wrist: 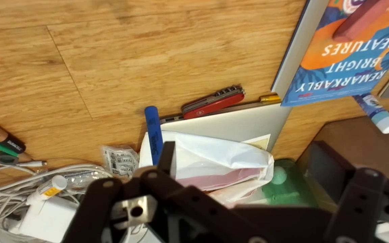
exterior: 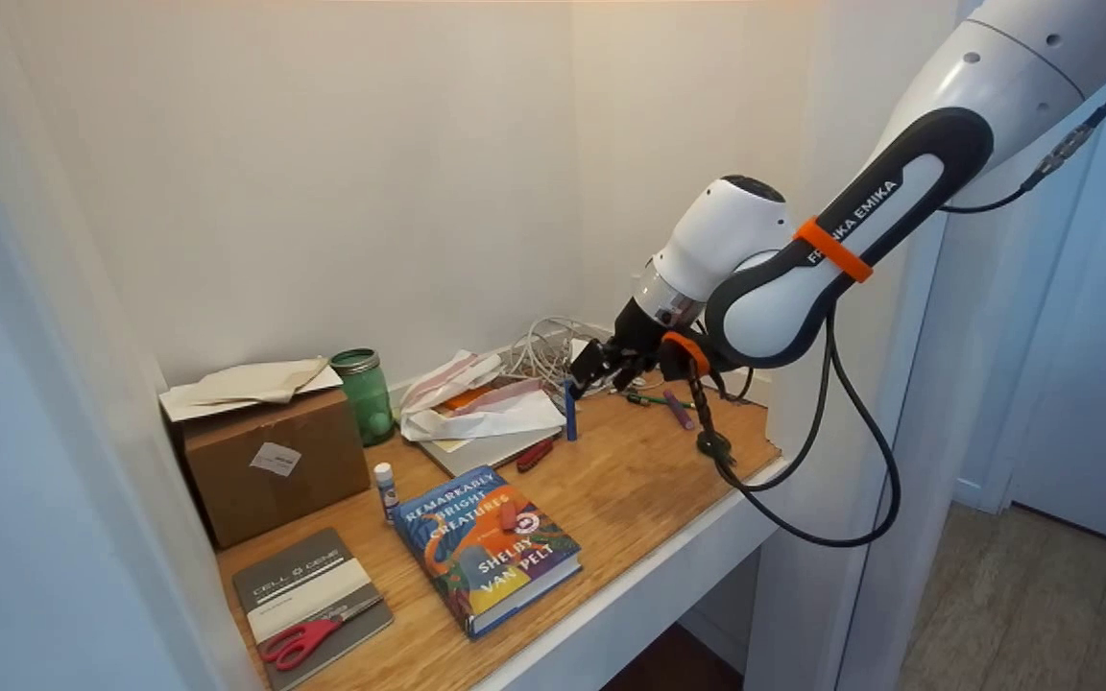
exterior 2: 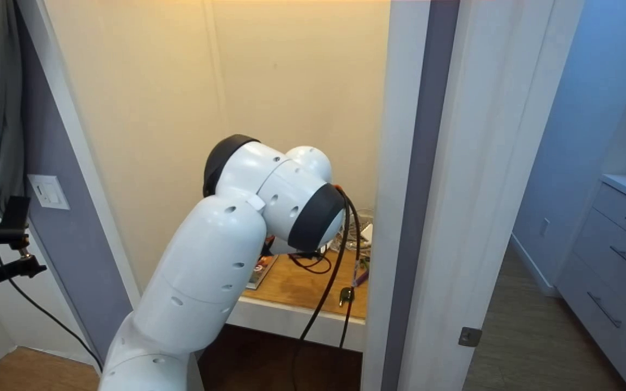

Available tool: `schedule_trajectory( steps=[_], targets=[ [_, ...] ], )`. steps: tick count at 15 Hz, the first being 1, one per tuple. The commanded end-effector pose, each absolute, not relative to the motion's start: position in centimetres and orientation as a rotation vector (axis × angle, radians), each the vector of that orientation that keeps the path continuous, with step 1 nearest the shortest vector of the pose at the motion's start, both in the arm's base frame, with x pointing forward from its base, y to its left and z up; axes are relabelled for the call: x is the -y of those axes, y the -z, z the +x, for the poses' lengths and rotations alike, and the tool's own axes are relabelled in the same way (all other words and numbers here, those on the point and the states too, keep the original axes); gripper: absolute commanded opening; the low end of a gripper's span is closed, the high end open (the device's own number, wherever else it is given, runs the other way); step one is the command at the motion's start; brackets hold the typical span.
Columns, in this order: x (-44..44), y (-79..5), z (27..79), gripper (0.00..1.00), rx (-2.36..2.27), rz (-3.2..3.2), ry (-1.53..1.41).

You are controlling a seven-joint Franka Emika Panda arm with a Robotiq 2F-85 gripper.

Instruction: Put the blue marker upright

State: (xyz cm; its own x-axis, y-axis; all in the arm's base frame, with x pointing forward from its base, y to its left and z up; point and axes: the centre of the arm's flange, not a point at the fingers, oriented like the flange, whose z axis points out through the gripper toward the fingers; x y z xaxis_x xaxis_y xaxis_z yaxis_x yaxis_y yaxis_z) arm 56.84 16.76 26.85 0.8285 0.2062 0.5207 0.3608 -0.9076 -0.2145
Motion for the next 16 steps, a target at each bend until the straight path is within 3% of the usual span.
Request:
schedule_trajectory(
  steps=[1,16],
  targets=[
    [-17.5,-28.9,56.2,1.0,0.411,-2.789,0.598],
    [-17.7,-32.1,56.5,1.0,0.356,-2.882,0.551]
  ],
)
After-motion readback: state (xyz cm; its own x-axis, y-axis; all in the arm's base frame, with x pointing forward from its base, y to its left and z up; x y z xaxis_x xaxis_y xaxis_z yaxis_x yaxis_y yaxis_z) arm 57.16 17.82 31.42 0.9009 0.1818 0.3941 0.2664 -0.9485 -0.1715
